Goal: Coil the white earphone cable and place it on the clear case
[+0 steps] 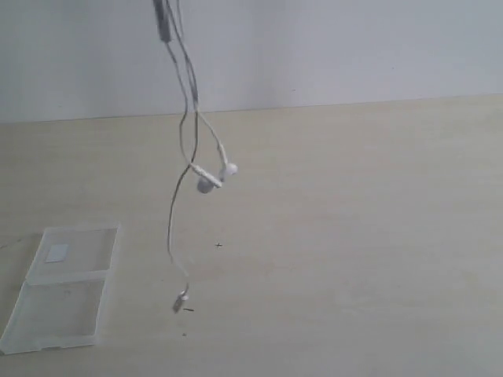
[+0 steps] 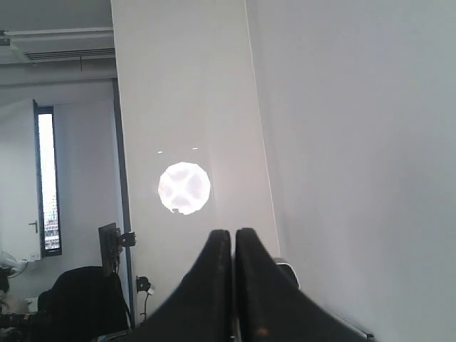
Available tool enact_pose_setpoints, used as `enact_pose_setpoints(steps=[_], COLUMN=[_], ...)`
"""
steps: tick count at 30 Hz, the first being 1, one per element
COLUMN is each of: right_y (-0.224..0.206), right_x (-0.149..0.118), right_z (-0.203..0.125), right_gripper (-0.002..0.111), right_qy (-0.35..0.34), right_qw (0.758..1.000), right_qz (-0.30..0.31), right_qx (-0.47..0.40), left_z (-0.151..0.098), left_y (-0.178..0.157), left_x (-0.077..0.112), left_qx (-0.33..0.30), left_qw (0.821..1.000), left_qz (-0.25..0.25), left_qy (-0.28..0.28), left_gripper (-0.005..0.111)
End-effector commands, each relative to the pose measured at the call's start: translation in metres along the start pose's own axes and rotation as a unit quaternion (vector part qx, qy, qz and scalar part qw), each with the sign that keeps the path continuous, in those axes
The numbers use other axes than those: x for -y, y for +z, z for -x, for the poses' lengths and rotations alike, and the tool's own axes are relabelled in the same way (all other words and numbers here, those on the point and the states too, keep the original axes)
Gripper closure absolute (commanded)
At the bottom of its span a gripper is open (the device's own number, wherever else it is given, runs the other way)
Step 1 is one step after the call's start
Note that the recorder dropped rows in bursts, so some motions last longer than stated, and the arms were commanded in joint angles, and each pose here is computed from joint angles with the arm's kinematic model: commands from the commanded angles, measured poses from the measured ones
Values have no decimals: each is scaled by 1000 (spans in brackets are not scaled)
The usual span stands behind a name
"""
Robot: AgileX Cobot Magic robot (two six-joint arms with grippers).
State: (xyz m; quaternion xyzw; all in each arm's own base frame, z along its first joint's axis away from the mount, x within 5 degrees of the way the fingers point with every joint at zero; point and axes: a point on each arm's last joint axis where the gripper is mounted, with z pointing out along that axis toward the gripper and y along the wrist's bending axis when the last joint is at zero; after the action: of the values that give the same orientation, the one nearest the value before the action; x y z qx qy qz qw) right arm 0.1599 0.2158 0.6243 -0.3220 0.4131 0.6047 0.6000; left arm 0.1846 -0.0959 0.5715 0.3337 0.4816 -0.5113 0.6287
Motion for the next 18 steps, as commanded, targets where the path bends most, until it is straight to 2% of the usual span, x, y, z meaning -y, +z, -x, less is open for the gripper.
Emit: enact_pose_setpoints(steps=[1, 5, 7, 8, 12, 18], right_y=[0, 0, 0, 0, 0, -4], right_x=[-1, -1, 0, 0, -1, -6], right_z=[0, 0, 0, 0, -1, 2], right_gripper=[108, 108, 108, 108, 108, 108], right_qy=[-4, -4, -5, -5, -5, -33], right_qw=[1000, 1000, 1000, 1000, 1000, 999], right_qz=[3, 3, 2, 2, 6, -4], right_qx=[-1, -1, -2, -2, -4, -19], left_z=[3, 2, 3, 3, 3, 11], left_y=[1, 1, 1, 1, 1, -2], left_x=[0, -2, -2, -3, -3, 5], left_qx=[9, 7, 9, 9, 10, 25], left_qw=[1000, 1000, 1000, 999, 999, 997], left_qz=[7, 21, 26, 27, 30, 47], left_qy=[8, 12, 14, 17, 34, 51], left_gripper=[62, 63, 70, 75, 107, 107])
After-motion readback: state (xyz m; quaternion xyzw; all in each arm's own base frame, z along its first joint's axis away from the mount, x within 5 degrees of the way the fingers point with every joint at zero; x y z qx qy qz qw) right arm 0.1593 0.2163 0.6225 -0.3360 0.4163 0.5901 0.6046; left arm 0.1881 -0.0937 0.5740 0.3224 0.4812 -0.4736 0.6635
